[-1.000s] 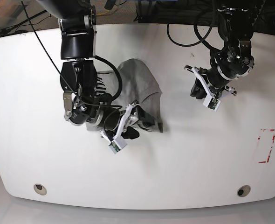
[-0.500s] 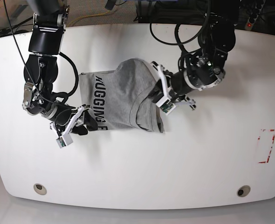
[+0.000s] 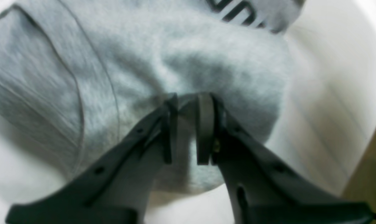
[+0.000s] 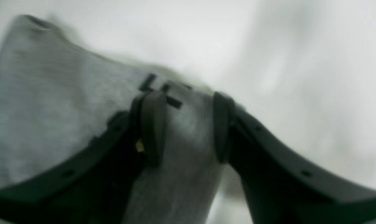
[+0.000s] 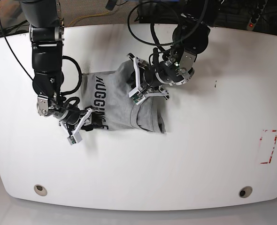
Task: Fold the T-shirt properly
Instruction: 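Grasp the folded shirt with the left gripper and lift it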
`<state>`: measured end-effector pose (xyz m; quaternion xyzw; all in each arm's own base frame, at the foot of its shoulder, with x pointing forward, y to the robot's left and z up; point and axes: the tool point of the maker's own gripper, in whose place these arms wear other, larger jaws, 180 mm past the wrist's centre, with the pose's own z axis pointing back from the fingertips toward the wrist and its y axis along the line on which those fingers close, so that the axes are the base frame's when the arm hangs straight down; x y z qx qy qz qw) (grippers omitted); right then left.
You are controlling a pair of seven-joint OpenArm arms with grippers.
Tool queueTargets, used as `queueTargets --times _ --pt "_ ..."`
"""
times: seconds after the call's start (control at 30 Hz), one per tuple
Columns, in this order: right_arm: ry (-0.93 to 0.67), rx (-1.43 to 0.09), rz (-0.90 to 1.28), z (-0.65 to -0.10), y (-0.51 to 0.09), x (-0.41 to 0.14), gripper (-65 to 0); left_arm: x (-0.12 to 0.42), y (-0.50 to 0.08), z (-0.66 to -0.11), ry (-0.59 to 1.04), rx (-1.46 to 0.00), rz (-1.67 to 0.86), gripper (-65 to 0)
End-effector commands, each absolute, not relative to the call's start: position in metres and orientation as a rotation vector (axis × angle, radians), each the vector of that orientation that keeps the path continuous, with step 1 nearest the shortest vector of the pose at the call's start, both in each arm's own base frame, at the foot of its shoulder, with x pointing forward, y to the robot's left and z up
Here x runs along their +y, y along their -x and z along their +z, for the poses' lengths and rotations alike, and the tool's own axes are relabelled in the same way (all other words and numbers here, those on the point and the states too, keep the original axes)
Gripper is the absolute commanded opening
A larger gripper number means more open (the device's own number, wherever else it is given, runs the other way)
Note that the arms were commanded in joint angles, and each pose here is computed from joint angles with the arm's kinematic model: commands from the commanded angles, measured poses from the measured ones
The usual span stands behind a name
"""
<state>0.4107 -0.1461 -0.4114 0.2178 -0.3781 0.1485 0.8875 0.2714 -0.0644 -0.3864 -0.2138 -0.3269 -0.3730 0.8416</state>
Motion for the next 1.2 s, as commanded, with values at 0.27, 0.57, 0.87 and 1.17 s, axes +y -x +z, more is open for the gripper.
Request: queueTargets --times 0.27,0.57,0.87,1.17 --pt "-0.436 -0.814 0.353 -0.406 -0.402 -0.157 -40.4 0.017 -0.285 -0.426 0.314 -0.635 -0.789 -55.1" --pt "-0.403 -0.809 0.493 -0.391 -0.370 -0.136 -40.4 0.069 -0.316 -0.410 0.175 -0.667 -0.834 -55.1" --pt "-0.352 -0.862 0.645 -0.348 -0.357 -0.104 -40.4 0.048 -0.328 -0.335 0.145 -0.884 -0.948 -55.1" --pt "-0.355 -0.831 0.610 -0.356 -0.376 -0.112 -40.4 0.014 -0.310 -0.326 0.234 -0.927 -0.935 -55.1"
